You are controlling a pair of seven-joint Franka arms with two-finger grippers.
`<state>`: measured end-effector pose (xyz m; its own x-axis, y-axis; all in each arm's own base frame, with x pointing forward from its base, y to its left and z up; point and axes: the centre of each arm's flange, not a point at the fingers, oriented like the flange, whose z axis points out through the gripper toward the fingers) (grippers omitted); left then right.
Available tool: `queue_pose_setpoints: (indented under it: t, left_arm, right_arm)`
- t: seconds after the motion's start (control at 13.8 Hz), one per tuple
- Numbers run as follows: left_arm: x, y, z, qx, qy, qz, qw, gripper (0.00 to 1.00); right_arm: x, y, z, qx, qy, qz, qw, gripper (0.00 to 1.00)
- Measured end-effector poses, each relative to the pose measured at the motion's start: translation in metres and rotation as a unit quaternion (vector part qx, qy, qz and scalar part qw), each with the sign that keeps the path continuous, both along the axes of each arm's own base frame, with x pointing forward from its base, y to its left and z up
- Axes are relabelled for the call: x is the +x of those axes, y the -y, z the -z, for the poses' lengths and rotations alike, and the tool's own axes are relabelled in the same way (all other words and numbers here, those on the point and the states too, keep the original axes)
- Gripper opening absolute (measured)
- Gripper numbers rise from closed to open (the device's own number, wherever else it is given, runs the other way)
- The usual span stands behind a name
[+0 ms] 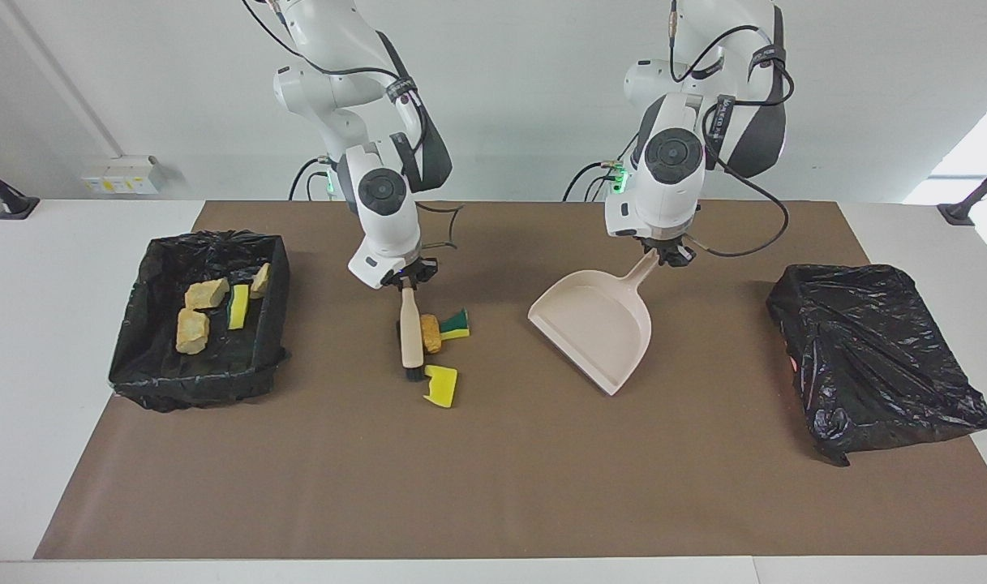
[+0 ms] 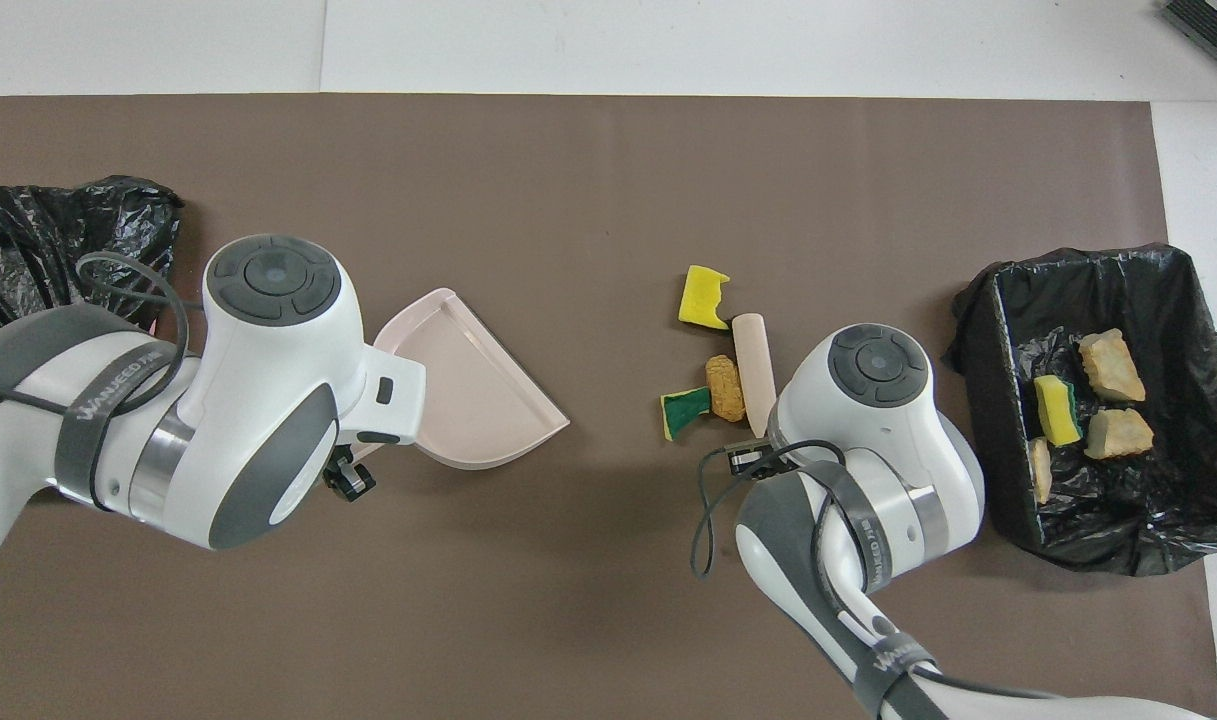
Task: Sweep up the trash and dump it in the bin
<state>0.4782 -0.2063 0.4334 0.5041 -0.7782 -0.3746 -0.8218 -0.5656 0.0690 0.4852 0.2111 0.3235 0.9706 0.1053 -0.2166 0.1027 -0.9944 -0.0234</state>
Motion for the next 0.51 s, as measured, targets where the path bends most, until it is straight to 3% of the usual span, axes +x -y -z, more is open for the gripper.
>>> queue_pose_setpoints:
  t: [0.51]
  left_arm:
    - [-0.032, -0.001, 0.025, -0.057, 0.015, 0.167, 0.984, 0.32]
  right_arm:
    - [-0.019, -0.069, 0.010, 0.042, 0.003, 0.055, 0.998, 0.26]
